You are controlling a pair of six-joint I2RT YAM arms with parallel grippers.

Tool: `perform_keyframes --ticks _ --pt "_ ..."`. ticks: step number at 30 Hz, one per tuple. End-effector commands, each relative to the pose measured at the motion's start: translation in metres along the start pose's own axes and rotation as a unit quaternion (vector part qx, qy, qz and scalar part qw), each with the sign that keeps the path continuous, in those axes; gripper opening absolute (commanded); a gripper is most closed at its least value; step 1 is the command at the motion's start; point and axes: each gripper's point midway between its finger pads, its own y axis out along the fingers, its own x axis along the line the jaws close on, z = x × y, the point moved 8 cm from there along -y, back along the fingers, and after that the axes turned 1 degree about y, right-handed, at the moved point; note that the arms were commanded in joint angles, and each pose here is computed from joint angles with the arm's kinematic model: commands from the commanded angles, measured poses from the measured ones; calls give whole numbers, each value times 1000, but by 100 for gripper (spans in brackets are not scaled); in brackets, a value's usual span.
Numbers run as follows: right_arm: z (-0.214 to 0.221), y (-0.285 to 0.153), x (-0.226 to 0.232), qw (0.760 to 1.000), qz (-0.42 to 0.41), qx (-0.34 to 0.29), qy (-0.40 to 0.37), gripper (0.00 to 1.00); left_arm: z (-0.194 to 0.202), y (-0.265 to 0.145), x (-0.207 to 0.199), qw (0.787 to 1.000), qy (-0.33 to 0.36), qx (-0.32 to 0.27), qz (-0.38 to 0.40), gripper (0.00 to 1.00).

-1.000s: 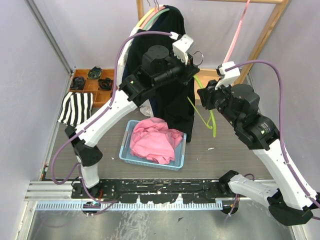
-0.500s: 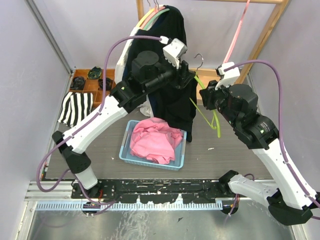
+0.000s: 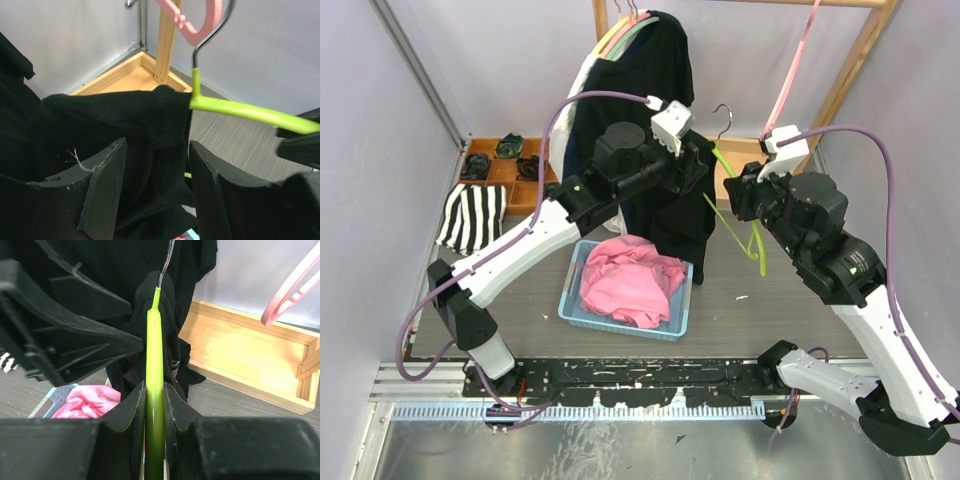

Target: Remove the t-shirt from the hanger

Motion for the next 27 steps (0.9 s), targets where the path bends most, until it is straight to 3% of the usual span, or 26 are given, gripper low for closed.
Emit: perform_keyframes --ticks 1,7,12,15,27 --pt "-35 -15 1 996 -17 -88 11 1 8 13 10 1000 -1 -6 -18 60" --pt "-36 -19 1 995 -20 -94 12 1 10 21 18 1000 -1 -8 -28 56" --pt "-34 -21 0 995 -20 -93 11 1 4 23 22 999 -4 -15 -32 15" --pt "-33 -24 -2 995 -16 -95 11 1 -1 23 22 999 -3 -21 -32 0" --pt "-31 -36 -7 995 -9 -103 13 1 -16 18 28 998 -3 -37 -48 0"
